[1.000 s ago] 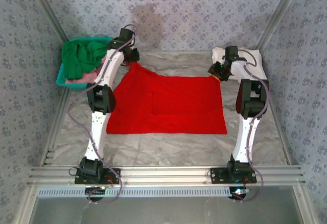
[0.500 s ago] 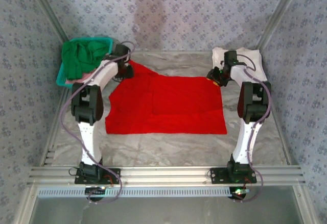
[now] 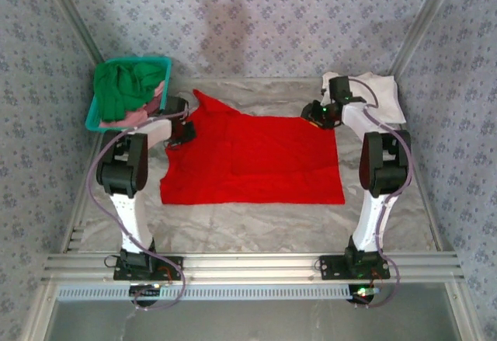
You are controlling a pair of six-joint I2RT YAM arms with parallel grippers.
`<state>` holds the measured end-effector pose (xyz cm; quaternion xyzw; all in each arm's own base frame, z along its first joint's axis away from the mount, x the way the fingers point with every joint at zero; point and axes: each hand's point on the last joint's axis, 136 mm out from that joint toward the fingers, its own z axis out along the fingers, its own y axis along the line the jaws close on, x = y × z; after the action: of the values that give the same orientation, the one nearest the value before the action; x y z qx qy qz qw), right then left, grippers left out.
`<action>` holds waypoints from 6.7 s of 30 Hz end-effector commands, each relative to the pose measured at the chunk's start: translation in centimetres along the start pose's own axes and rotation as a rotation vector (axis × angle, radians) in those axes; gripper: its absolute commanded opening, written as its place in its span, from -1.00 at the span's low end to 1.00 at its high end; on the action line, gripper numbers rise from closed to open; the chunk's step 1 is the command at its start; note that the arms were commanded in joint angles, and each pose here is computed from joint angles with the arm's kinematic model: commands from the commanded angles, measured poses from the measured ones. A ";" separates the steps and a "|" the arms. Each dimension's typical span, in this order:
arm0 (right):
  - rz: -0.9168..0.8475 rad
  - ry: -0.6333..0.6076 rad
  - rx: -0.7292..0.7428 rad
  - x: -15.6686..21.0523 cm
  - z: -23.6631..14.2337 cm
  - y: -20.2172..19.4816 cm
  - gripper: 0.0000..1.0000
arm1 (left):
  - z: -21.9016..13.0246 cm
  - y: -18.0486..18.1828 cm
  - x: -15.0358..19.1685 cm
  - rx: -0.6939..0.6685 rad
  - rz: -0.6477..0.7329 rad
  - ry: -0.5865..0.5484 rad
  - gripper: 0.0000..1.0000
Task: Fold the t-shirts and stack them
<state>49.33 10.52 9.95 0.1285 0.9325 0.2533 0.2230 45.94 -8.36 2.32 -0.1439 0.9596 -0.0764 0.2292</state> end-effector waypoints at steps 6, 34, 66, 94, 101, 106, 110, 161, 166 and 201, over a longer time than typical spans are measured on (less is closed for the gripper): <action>0.024 -0.048 -0.028 -0.5 -1.8 0.2 -0.19 | -0.4 3.8 8.1 -0.073 -0.101 0.183 -1.00; 0.032 -0.055 -0.073 -1.1 -2.7 1.1 -0.19 | -0.7 -8.3 -15.1 0.062 0.046 -0.052 -0.31; 0.025 -0.044 -0.093 -1.2 -2.5 1.5 -0.19 | 5.7 -8.3 -14.5 0.114 -0.011 -0.023 -0.54; 0.049 -0.014 -0.093 -0.9 -1.1 1.0 -0.19 | 2.5 -10.4 -16.4 0.150 0.028 -0.098 -0.89; 0.055 -0.012 -0.093 -0.9 -1.0 0.9 -0.19 | 1.1 -11.4 -17.5 0.198 0.027 -0.130 -0.82; 0.057 -0.011 -0.094 -0.9 -0.8 0.9 -0.18 | 0.6 -12.1 -17.7 0.233 0.023 -0.132 -1.00; 0.067 -0.009 -0.093 -1.0 -0.7 0.6 -0.18 | 0.7 -11.5 -17.8 0.218 0.006 -0.127 -0.82; 0.081 -0.006 -0.121 -1.2 -0.4 0.8 -0.18 | 1.4 -10.8 -17.4 0.172 0.037 -0.125 -1.00; 0.083 -0.005 -0.121 -1.2 -0.4 0.8 -0.18 | -0.9 -11.8 -17.9 0.196 0.046 -0.147 -1.00; 0.089 0.005 -0.135 -1.1 -0.2 0.6 -0.18 | 5.5 -11.0 -15.8 0.215 0.000 -0.076 0.02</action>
<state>49.77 10.47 10.58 0.1511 0.9106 0.3161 0.2190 63.69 -13.53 5.16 -0.1262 0.9452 -0.1498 0.2610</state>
